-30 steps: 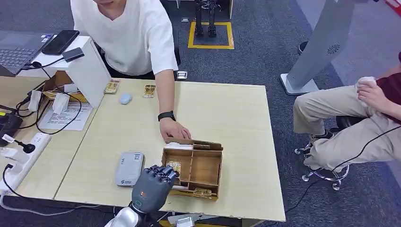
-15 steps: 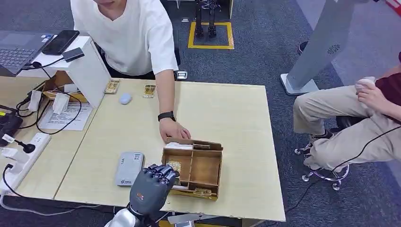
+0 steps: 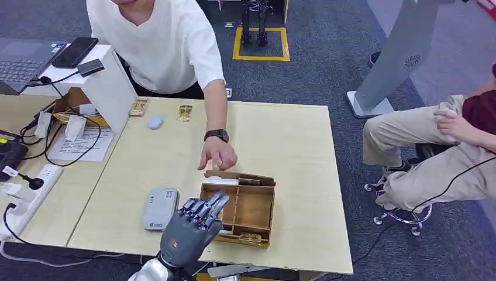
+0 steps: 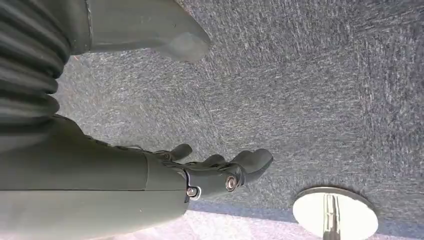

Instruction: Pass the card to the sensor for recognition and then transmit it.

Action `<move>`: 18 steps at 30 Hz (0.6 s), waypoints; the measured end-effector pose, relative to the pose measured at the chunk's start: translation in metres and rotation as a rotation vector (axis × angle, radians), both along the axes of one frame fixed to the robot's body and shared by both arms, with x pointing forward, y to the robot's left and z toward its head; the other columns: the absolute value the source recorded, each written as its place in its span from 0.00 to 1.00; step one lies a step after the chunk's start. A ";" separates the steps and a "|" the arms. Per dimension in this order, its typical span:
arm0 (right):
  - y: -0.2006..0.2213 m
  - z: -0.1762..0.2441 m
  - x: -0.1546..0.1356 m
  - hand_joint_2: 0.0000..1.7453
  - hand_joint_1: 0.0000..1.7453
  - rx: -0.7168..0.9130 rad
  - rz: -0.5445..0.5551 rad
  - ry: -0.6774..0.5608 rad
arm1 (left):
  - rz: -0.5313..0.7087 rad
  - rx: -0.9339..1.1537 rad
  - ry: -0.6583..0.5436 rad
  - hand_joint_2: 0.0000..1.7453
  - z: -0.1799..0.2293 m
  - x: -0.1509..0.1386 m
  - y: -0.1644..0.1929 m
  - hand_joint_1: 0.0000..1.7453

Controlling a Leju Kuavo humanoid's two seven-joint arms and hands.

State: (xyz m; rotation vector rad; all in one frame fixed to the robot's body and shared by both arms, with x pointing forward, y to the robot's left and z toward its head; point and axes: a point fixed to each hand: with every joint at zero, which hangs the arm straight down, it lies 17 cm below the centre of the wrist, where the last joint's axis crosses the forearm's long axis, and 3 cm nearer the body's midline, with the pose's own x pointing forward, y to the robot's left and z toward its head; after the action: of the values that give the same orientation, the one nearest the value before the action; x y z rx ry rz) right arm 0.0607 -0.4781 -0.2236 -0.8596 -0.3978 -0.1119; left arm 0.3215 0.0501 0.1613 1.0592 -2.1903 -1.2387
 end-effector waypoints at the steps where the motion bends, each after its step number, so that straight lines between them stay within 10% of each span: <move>1: 0.001 0.000 0.000 1.00 0.00 0.002 0.000 0.000 | 0.005 0.033 0.019 1.00 -0.014 0.000 0.001 0.00; 18: 0.003 -0.001 0.003 1.00 0.00 0.005 0.010 0.004 | 0.123 0.213 0.144 1.00 -0.083 0.039 0.031 0.00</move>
State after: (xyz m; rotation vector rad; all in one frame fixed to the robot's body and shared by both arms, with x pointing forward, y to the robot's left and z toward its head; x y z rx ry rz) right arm 0.0635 -0.4755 -0.2246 -0.8524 -0.3980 -0.1016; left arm 0.3603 0.0810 0.0781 1.1296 -1.8894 -1.4673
